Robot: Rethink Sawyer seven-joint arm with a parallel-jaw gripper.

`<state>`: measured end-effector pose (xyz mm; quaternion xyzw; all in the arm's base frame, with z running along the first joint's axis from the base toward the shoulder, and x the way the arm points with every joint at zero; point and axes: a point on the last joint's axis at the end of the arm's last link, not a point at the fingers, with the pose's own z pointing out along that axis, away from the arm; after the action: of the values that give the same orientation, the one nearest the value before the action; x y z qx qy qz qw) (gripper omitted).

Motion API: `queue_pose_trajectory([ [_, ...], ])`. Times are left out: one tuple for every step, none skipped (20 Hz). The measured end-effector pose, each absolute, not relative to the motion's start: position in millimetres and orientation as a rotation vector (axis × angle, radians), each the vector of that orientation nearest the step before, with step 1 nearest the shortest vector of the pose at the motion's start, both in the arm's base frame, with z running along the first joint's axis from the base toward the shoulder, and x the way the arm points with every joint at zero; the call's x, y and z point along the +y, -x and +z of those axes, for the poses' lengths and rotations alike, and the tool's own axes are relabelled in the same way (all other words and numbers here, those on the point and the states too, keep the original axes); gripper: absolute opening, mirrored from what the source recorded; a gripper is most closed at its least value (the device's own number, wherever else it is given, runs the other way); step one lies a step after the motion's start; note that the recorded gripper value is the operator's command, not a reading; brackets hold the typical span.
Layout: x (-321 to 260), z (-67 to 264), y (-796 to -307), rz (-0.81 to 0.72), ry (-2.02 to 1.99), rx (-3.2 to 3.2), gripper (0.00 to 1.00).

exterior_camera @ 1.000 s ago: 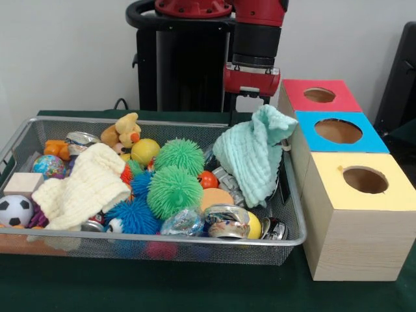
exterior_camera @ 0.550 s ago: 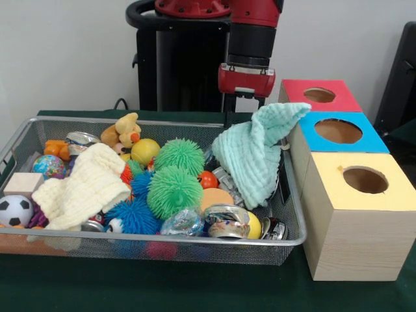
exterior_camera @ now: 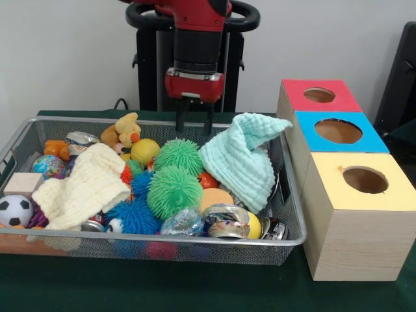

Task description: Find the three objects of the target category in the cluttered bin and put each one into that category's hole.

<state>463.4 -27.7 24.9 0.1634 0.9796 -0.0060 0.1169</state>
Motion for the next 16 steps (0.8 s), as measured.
queue_pose_trajectory([
  [-32,26,-464,-0.011,-0.5,2.878,1.0],
  [-36,27,-464,-0.005,-0.52,2.891,1.0],
  [-45,29,-464,0.007,-0.564,2.925,1.0],
  [-48,31,-463,0.012,-0.58,2.942,1.0],
  [-51,32,-463,0.016,-0.594,2.958,1.0],
  [-54,35,-461,0.022,-0.614,2.989,1.0],
  [-54,36,-461,0.024,-0.617,3.0,1.0],
  [-53,37,-462,0.027,-0.616,3.008,1.0],
  [-52,39,-462,0.031,-0.614,3.017,1.0],
  [-51,39,-463,0.034,-0.609,3.019,1.0],
  [-49,40,-465,0.038,-0.599,3.019,1.0],
  [-48,40,-465,0.041,-0.593,3.018,1.0],
  [-47,41,-466,0.043,-0.586,3.017,1.0],
  [-44,42,-468,0.049,-0.57,3.015,1.0],
  [-43,42,-469,0.052,-0.559,3.015,1.0],
  [-41,42,-469,0.057,-0.547,3.015,1.0],
])
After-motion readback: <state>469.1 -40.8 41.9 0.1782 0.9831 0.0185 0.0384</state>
